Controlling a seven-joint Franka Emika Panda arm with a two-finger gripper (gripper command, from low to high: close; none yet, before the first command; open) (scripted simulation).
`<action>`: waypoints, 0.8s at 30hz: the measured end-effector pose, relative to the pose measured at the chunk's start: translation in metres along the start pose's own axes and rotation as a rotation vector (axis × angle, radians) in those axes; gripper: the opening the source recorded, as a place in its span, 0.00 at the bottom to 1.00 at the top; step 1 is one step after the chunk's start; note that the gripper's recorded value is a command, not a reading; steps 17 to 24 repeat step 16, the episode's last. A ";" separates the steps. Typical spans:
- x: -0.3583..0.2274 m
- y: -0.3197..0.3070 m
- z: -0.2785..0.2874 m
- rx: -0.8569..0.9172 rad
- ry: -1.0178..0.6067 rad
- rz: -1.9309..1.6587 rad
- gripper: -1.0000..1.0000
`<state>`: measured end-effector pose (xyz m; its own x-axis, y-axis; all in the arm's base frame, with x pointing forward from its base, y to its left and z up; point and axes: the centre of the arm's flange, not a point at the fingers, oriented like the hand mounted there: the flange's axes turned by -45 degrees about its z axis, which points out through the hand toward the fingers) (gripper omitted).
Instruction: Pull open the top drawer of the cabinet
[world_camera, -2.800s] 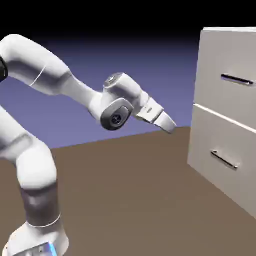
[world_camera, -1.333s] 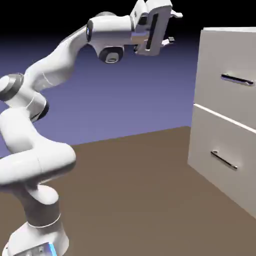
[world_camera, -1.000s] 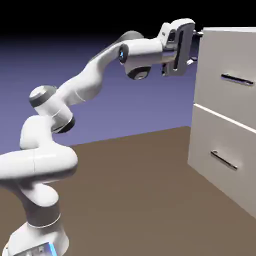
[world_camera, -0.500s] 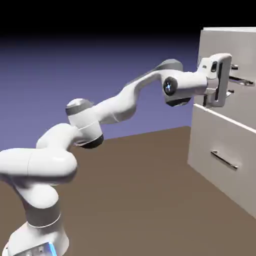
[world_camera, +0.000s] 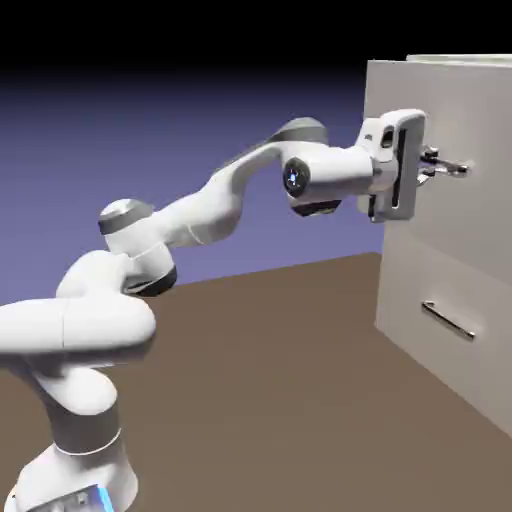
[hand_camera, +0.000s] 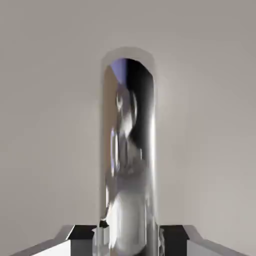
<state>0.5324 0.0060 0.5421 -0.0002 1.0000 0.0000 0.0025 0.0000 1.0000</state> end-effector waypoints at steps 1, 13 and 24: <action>0.000 0.000 -0.011 0.000 0.000 0.000 0.00; 0.001 0.000 -0.147 0.003 0.001 -0.002 1.00; 0.001 0.001 -0.161 -0.003 0.000 -0.002 1.00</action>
